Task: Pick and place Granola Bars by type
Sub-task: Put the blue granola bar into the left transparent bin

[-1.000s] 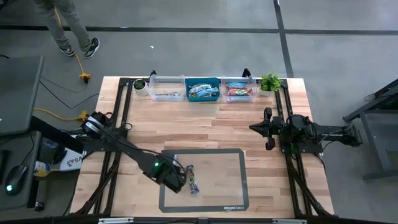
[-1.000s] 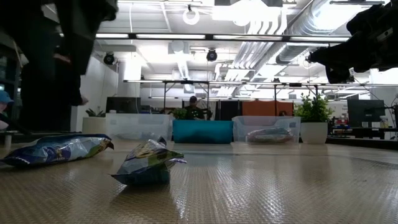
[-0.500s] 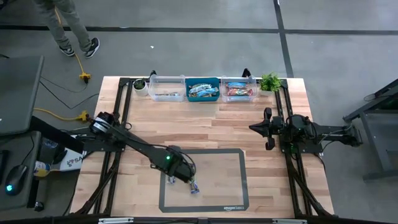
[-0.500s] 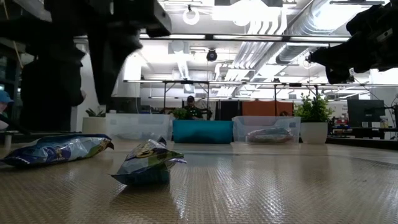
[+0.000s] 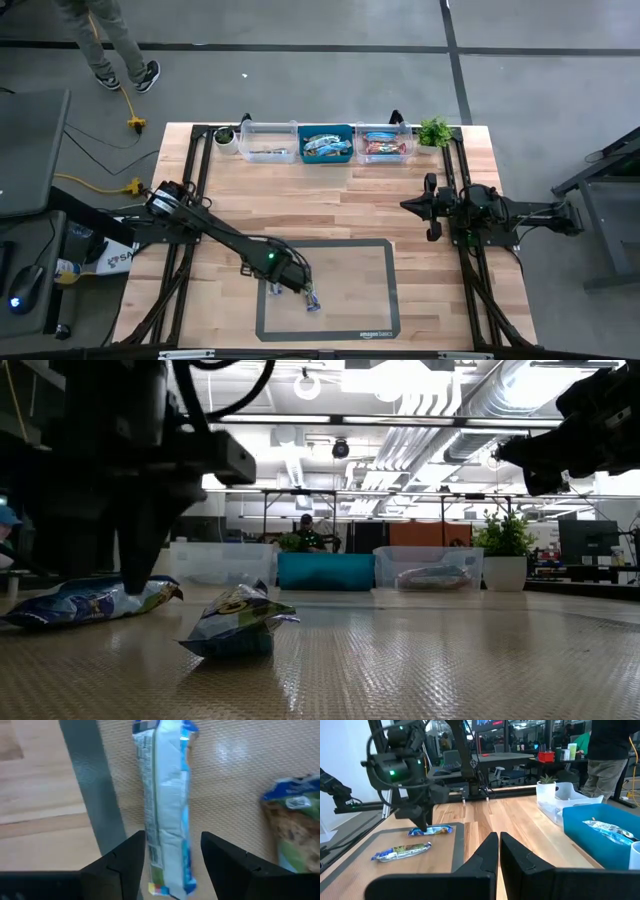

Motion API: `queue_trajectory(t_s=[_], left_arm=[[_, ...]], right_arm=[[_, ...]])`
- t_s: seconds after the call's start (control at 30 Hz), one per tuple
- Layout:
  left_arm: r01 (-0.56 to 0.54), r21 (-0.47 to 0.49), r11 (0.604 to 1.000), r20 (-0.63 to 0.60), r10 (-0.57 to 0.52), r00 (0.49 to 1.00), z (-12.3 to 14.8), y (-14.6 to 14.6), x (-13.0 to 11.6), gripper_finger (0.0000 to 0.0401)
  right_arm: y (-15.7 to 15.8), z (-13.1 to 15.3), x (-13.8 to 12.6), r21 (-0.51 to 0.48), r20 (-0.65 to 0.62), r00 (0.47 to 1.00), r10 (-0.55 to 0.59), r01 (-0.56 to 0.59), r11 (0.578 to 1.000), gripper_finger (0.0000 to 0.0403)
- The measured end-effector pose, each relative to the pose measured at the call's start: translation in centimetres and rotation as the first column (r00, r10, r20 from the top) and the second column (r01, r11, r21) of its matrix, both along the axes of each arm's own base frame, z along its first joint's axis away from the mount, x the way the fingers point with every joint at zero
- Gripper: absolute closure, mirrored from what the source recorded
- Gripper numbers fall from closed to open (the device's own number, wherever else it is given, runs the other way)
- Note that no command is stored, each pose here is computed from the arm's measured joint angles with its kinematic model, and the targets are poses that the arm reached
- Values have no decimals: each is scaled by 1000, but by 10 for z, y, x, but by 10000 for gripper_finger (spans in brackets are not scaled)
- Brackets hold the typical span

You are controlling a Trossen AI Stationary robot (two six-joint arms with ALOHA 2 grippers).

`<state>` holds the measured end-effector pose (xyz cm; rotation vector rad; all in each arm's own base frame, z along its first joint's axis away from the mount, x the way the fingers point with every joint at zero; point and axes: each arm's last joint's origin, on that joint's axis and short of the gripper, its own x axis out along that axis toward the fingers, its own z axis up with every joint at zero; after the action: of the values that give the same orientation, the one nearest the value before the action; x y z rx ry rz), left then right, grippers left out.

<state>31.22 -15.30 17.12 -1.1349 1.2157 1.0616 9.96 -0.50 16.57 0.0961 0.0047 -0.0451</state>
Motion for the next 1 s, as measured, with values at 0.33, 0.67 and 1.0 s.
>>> queue_trajectory(t_s=[0.33, 0.67, 1.0], left_arm=[[-6, -46, 999, 21, 7, 1000, -18, 1, -4, 212], [-11, -68, 998, 24, 13, 1000, -21, 1, -5, 220], [6, -83, 997, 20, -4, 1000, -22, 1, -5, 285]], right_arm=[[0, 0, 0, 0, 3, 1000, 0, 0, 1000, 403], [0, 0, 0, 0, 3, 1000, 0, 0, 1000, 403], [0, 0, 0, 0, 3, 1000, 0, 0, 1000, 403]])
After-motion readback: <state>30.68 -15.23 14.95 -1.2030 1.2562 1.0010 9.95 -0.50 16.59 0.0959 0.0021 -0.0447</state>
